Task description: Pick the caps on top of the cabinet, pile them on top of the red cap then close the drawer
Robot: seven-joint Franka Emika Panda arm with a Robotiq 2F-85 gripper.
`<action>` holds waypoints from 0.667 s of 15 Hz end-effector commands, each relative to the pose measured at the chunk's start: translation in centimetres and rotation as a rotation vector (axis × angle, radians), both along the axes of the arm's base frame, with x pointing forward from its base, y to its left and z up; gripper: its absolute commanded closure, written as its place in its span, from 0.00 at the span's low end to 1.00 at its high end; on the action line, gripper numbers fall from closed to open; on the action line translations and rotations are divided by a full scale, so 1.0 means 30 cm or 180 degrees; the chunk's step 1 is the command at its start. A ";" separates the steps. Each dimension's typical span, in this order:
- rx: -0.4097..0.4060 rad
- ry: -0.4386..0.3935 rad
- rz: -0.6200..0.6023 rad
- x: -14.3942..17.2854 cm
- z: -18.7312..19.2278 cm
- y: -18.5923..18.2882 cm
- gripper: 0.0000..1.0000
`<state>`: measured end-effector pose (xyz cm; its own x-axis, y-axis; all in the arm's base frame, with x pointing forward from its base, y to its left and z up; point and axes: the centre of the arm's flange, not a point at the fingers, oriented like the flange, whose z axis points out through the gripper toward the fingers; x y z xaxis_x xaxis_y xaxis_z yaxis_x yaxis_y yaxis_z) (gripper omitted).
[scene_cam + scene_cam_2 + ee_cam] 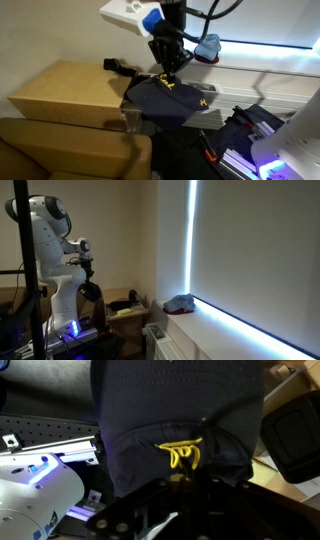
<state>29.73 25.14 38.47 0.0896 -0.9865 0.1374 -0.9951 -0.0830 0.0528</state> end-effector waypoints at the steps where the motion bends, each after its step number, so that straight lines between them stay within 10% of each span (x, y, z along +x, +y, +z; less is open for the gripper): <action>1: -0.0007 -0.0016 -0.0022 -0.013 -0.003 0.006 0.94; 4: -0.0072 -0.0002 0.0095 0.085 0.049 -0.055 0.98; 5: -0.0191 -0.0054 0.0017 0.124 -0.214 -0.010 0.98; 10: -0.0041 -0.0474 -0.1028 0.237 -0.442 -0.219 0.98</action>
<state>32.96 22.17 30.28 -0.1074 -0.9807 0.1631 -0.9934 0.0991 -0.0585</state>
